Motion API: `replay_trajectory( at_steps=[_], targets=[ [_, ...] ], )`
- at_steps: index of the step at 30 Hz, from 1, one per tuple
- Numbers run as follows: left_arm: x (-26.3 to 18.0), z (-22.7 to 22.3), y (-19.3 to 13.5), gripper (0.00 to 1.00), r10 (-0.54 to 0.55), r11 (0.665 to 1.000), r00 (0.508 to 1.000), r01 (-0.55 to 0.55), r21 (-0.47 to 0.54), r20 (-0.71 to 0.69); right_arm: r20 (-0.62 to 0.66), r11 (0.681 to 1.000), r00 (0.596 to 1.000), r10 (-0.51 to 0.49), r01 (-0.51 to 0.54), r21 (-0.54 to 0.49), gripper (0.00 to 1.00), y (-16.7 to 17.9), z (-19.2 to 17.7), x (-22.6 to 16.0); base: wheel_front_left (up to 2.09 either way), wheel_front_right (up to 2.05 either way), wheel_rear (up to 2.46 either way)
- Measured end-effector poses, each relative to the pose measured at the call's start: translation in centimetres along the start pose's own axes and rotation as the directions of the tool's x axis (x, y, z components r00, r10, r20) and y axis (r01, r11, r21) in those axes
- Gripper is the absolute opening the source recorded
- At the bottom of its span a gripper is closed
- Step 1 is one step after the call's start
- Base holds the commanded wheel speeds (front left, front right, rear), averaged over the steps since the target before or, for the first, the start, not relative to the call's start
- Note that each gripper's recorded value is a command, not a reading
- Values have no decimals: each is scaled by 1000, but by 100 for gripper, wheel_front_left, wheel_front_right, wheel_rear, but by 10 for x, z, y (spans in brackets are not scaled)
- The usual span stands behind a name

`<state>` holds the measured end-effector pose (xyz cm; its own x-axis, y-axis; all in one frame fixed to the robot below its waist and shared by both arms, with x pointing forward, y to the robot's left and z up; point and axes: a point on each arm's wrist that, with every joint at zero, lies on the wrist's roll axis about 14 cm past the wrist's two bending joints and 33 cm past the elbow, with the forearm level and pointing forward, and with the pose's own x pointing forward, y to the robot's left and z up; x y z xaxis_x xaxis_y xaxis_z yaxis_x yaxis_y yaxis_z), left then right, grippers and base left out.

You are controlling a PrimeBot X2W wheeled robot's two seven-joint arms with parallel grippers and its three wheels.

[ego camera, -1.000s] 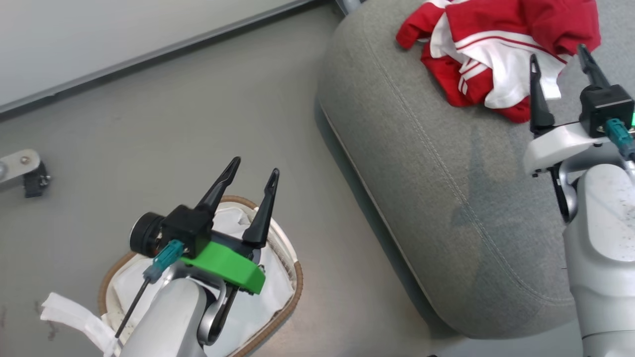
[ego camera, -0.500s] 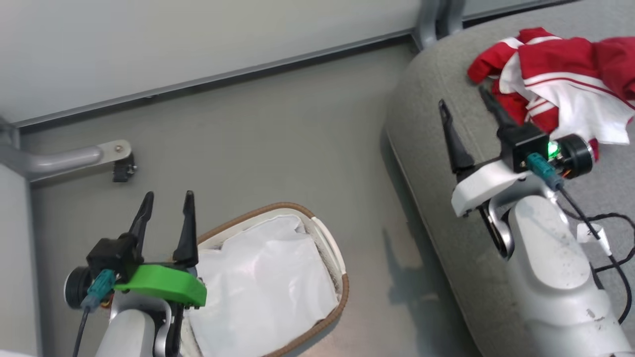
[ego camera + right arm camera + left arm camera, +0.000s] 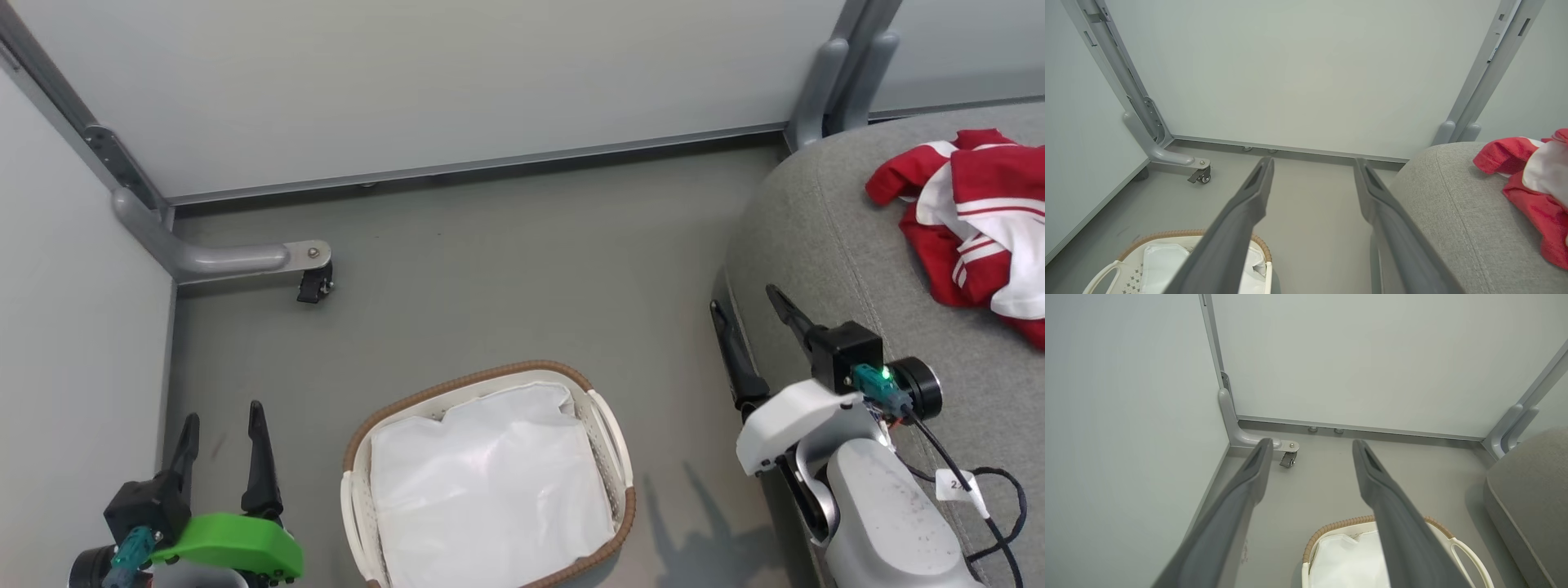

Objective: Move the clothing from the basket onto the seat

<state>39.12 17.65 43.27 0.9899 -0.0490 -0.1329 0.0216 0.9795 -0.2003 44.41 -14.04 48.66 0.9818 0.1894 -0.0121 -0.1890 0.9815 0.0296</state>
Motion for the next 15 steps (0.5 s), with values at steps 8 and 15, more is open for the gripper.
replay_trajectory(
  at_steps=[8,15],
  targets=[
    [-33,0,27,100,89,996,996,-89,-14,6,-35,999,999,27,-25,34,100,16,-14,-16,0,0,0],
    [-43,-4,25,0,90,995,996,-90,-44,-1,-67,998,997,33,-30,50,0,22,-26,-29,0,0,0]
  ],
)
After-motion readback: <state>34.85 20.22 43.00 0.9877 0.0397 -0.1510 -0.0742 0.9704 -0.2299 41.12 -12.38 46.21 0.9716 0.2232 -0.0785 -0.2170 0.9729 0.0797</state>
